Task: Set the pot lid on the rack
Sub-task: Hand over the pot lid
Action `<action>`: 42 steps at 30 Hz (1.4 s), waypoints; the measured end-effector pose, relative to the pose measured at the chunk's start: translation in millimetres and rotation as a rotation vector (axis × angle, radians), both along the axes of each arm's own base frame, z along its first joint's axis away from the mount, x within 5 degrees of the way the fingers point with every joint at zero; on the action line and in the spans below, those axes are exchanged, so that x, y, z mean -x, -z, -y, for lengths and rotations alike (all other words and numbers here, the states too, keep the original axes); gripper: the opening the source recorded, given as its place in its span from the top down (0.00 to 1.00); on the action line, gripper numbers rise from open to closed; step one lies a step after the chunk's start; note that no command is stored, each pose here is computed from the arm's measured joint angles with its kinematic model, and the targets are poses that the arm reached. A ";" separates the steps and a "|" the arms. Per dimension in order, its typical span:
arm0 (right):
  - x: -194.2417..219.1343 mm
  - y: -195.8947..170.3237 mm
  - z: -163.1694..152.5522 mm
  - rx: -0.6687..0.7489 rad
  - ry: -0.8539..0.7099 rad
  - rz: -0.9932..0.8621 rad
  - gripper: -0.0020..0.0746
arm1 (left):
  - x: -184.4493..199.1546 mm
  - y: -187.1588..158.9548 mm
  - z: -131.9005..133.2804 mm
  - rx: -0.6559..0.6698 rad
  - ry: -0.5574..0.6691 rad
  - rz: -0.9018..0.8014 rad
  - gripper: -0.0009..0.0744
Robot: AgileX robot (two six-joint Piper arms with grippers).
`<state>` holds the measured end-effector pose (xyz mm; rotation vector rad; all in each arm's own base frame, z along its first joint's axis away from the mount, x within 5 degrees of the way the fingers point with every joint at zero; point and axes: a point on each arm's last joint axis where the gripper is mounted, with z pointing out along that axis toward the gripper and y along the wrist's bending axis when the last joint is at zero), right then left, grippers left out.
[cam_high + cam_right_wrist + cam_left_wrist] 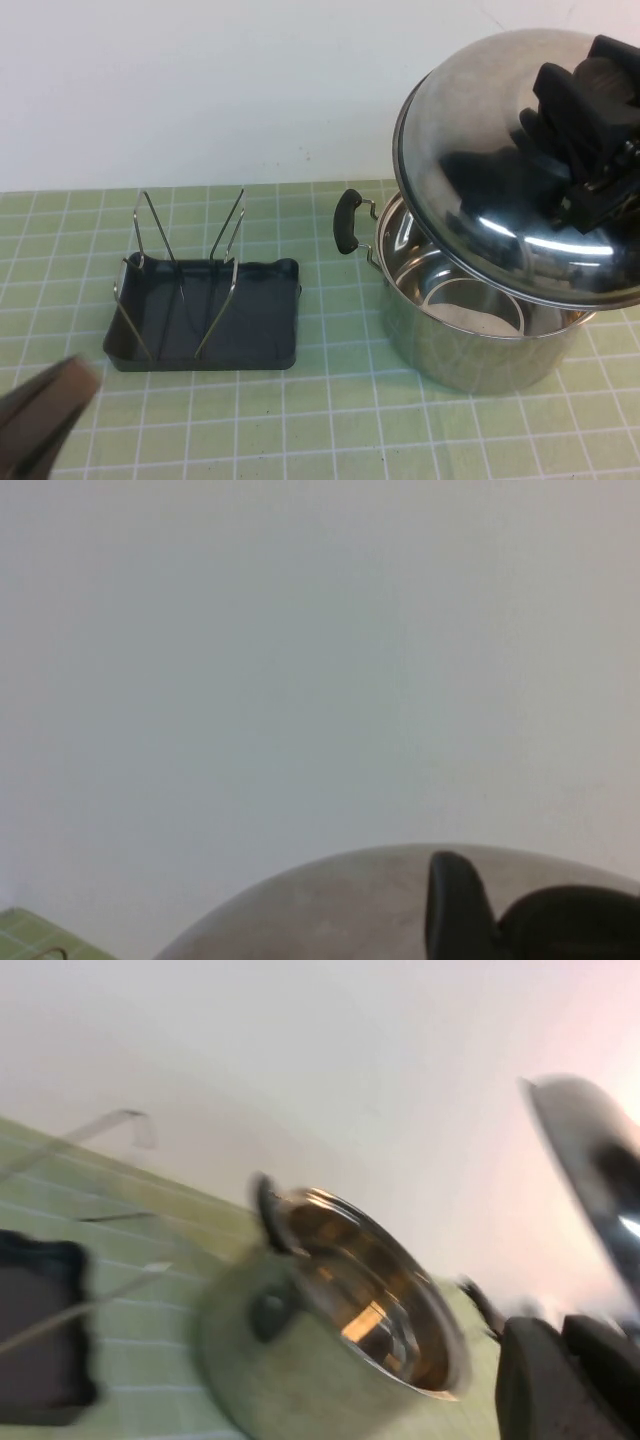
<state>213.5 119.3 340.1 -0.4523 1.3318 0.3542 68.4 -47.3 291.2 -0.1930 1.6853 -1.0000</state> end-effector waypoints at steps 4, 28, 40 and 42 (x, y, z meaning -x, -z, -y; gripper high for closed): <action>-0.9 1.3 -0.6 -0.007 -0.002 -0.002 0.53 | -31.6 -25.2 13.2 -0.006 0.221 -0.016 0.85; 6.8 -9.5 -7.3 -0.079 -0.115 0.096 0.53 | -184.5 -81.1 127.9 -0.048 0.833 0.047 0.29; 7.4 -8.0 -8.9 -0.070 -0.144 0.075 0.53 | -196.7 -99.3 158.1 -0.034 0.858 0.095 0.70; 6.2 -6.0 -8.2 -0.067 -0.136 0.049 0.51 | -197.3 -98.0 158.3 -0.048 0.856 0.100 0.71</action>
